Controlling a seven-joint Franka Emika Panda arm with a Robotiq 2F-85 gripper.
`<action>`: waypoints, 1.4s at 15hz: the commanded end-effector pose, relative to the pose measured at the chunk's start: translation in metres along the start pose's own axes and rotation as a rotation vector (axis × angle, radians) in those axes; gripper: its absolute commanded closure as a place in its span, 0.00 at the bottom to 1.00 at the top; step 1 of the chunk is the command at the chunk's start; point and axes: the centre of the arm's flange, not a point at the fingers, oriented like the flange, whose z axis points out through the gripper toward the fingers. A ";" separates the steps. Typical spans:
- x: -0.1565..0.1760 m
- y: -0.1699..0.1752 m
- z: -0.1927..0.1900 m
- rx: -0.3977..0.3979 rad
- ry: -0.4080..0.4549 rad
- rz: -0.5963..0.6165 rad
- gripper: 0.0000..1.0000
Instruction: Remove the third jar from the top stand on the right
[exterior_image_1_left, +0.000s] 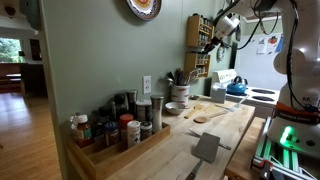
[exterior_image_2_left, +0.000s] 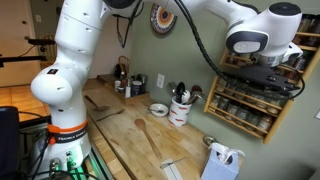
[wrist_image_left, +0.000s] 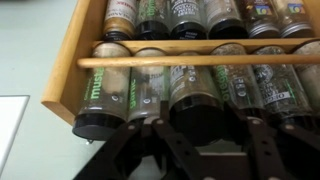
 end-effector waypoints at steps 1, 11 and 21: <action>-0.010 0.003 -0.023 -0.008 0.052 -0.004 0.69; -0.025 0.000 -0.057 -0.015 0.094 0.033 0.69; -0.040 -0.036 -0.089 0.015 0.035 -0.019 0.69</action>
